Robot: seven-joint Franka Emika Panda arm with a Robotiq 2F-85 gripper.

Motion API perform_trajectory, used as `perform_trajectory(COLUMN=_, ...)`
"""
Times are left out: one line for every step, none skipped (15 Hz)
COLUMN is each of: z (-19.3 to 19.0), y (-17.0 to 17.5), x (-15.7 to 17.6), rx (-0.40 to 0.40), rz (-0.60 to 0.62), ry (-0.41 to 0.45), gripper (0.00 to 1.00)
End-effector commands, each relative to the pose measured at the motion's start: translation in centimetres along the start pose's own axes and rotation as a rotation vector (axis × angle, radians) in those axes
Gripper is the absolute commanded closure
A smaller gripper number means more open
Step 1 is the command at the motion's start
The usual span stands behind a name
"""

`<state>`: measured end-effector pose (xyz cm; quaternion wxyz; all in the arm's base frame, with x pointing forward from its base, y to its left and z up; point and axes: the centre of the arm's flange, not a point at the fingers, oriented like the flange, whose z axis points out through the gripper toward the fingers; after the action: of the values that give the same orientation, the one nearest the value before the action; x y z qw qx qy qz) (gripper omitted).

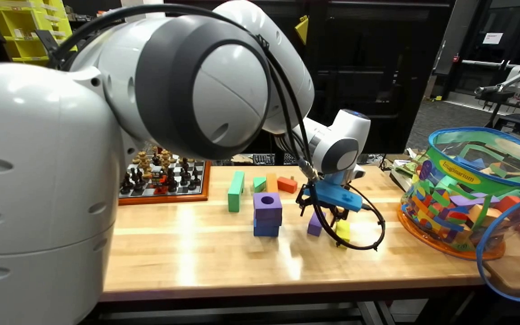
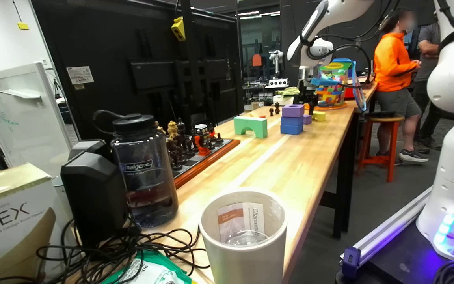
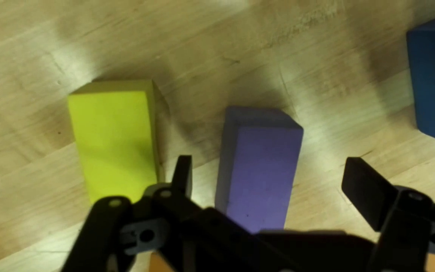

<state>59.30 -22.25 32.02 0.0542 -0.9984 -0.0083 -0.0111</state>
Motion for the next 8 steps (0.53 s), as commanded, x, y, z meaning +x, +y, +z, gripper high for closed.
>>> perform_trajectory(z=-0.38, y=-0.50, x=-1.07, rx=-0.011, rz=-0.026, ry=-0.015, gripper=0.18)
perform_trajectory(z=-0.26, y=-0.55, x=-1.06, rx=-0.012, rz=-0.028, ry=-0.016, gripper=0.27)
perform_trajectory(z=-0.16, y=-0.61, x=-1.07, rx=-0.014, rz=-0.030, ry=-0.017, gripper=0.32)
perform_trajectory(z=-0.04, y=-0.70, x=-1.07, rx=-0.014, rz=-0.032, ry=-0.019, gripper=0.40)
perform_trajectory(z=0.07, y=-0.78, x=-1.06, rx=-0.014, rz=-0.034, ry=-0.020, gripper=0.48)
perform_trajectory(z=0.14, y=-0.86, x=-1.07, rx=-0.014, rz=-0.035, ry=-0.022, gripper=0.55)
perform_trajectory(z=0.15, y=-0.94, x=-1.08, rx=-0.015, rz=-0.037, ry=-0.023, gripper=0.65)
perform_trajectory(z=0.16, y=-1.01, x=-1.07, rx=-0.015, rz=-0.039, ry=-0.024, gripper=0.73)
